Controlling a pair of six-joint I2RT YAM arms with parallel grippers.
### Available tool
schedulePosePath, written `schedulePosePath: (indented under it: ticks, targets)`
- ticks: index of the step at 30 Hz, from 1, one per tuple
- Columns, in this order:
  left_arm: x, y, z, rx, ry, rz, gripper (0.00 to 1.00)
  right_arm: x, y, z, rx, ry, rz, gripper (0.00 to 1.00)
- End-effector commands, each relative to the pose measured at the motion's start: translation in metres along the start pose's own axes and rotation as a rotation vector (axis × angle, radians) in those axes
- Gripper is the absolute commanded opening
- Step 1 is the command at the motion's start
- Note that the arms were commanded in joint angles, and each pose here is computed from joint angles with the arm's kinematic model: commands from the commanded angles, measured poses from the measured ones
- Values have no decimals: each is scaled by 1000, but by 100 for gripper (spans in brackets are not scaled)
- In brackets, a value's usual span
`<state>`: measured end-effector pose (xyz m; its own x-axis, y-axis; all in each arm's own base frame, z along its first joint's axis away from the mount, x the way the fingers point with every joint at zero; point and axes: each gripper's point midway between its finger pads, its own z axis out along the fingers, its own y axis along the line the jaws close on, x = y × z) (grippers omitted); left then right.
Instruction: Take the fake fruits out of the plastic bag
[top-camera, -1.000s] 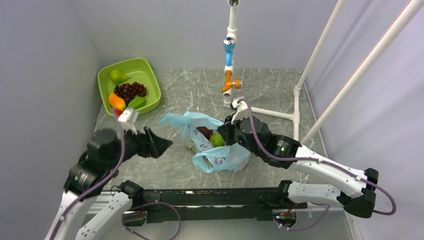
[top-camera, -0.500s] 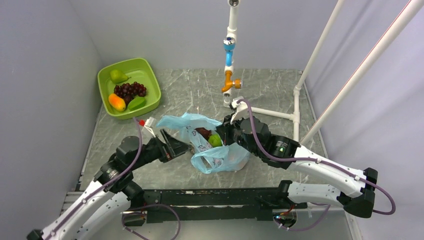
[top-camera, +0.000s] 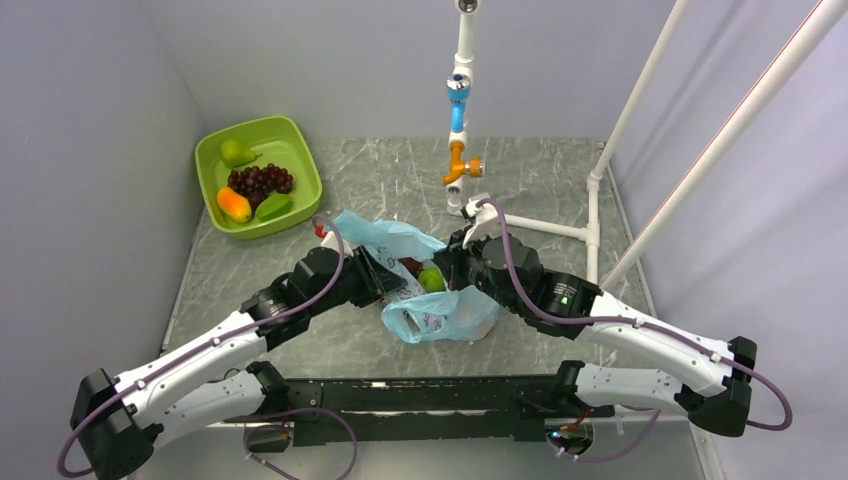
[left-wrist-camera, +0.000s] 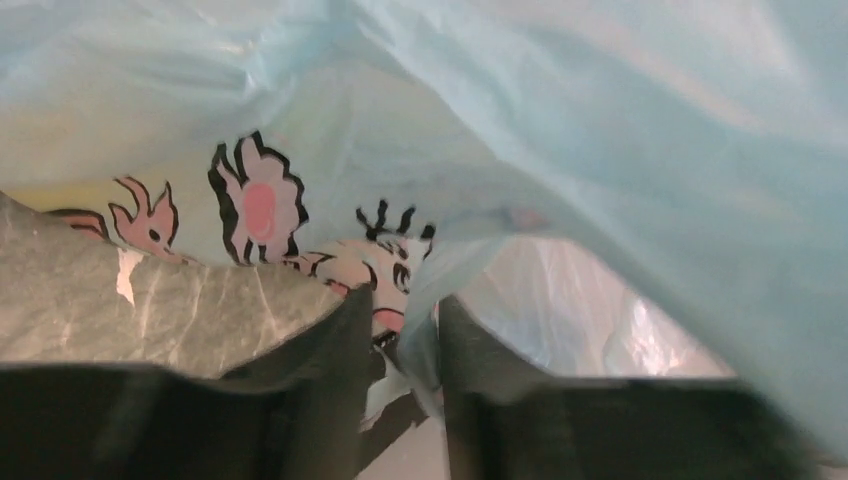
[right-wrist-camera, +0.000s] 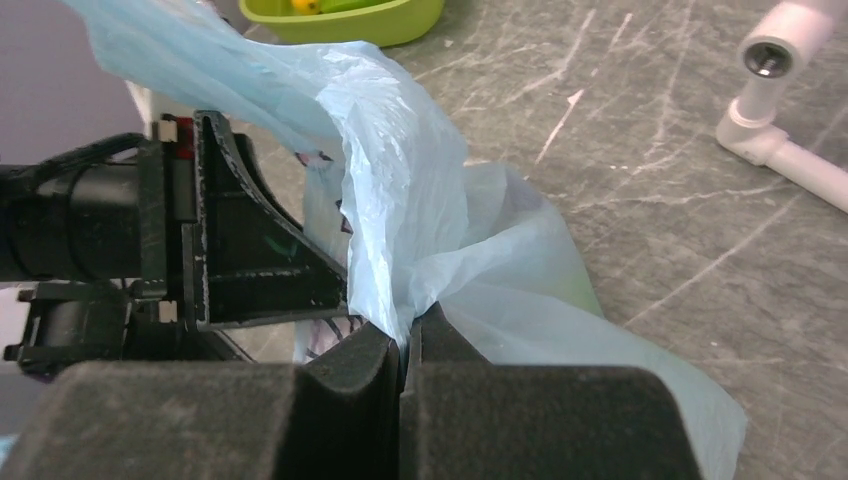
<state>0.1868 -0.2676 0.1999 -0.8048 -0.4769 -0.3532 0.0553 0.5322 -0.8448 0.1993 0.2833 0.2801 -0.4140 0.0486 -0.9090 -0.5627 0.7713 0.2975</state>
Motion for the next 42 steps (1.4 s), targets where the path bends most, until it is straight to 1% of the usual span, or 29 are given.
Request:
schedulePosePath:
  ticks: [1, 3, 4, 5, 7, 10, 12, 14, 16, 19, 23, 26, 27, 28, 29, 30, 32, 34, 35, 37, 39, 40, 42]
  targets:
    - [-36, -34, -4, 61, -146, 104, 25, -21, -19, -7, 91, -98, 31, 0]
    - [-49, -44, -13, 57, -178, 164, 11, -23, -40, -9, 175, -102, 18, 0]
    - [-60, -44, -19, 40, -199, 174, 1, -27, -52, -10, 221, -108, 16, 0]
    - [-68, -41, -25, 18, -202, 171, 0, -33, -67, -12, 275, -118, 21, 0]
    - [-89, -48, -35, 52, -209, 197, 0, -45, -97, -16, 374, -128, 45, 0]
    - [-115, -58, -48, 77, -186, 233, 0, -69, -141, -32, 548, -167, 77, 0]
    - [-125, -65, -55, 65, -153, 291, 0, -91, -159, -49, 638, -217, 75, 0]
    - [-130, -70, -61, 43, -129, 337, 0, -107, -164, -63, 674, -266, 64, 0]
    - [-127, -69, -63, 40, -104, 360, 0, -116, -161, -69, 652, -294, 48, 0]
    - [-106, -51, -57, 64, -55, 335, 0, -102, -138, -53, 473, -260, 15, 0]
    - [-76, -25, -52, 117, -5, 268, 0, -61, -113, -27, 282, -138, 5, 0]
    - [-53, -8, -52, 168, 25, 229, 0, -34, -105, -14, 212, -43, -9, 9]
    - [-47, -3, -53, 173, 34, 227, 1, -27, -104, -12, 203, -15, -15, 14]
    - [-42, 0, -56, 180, 41, 236, 8, -23, -102, -10, 192, 9, -25, 21]
    - [-38, 0, -60, 189, 46, 255, 15, -21, -100, -10, 177, 27, -38, 31]
    - [-35, -1, -65, 193, 49, 279, 21, -22, -97, -10, 161, 43, -48, 37]
    - [-36, -14, -79, 219, 37, 336, 35, -24, -90, -16, 135, 77, -55, 52]
    - [-40, -38, -98, 271, 13, 398, 50, -36, -81, -25, 112, 73, -49, 65]
    - [-42, -49, -106, 289, 6, 426, 55, -44, -78, -29, 107, 60, -42, 71]
    - [-45, -71, -122, 328, -6, 473, 64, -61, -70, -39, 88, 28, -30, 79]
    - [-47, -90, -133, 384, -9, 504, 72, -80, -62, -48, 66, -19, -14, 84]
    - [-46, -99, -136, 418, -5, 508, 74, -90, -56, -52, 48, -46, -5, 88]
    - [-43, -109, -138, 487, 8, 509, 77, -104, -41, -55, -17, -82, 18, 89]
